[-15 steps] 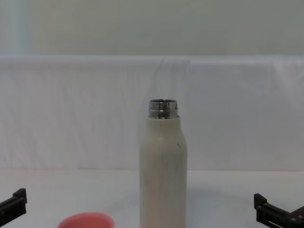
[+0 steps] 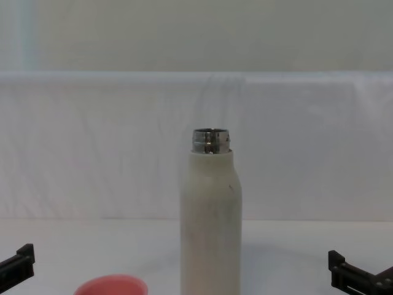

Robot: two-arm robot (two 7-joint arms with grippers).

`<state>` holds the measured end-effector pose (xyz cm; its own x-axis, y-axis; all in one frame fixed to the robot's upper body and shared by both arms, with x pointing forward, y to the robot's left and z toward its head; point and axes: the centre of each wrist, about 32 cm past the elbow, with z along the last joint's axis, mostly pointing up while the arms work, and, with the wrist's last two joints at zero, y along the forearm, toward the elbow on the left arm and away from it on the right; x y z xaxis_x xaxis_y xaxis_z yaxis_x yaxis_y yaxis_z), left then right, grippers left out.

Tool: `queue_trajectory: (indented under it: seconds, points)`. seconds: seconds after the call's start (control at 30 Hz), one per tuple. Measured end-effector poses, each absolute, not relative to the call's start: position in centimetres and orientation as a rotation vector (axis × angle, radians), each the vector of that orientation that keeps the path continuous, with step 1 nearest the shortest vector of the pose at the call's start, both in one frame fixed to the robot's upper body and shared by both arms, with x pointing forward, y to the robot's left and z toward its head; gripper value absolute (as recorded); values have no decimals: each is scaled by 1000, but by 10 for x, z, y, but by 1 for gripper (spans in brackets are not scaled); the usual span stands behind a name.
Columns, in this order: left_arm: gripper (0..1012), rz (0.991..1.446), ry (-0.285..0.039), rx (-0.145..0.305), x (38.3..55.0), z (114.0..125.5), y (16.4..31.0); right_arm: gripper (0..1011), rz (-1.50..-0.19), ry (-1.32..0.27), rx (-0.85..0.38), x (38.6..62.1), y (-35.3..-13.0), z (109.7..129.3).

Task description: Grasp the thermos with one hand and pour water into the cup lid.

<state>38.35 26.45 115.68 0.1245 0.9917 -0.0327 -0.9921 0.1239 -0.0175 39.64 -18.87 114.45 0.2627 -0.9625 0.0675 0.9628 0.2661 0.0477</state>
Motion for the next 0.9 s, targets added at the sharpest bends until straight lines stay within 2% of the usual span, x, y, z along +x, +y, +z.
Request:
queue_trajectory:
  seconds: [0.9]
  points:
    - [1001, 1446, 14, -38, 384, 1157, 265, 1001, -1300, -88, -3, 396, -189, 1145]
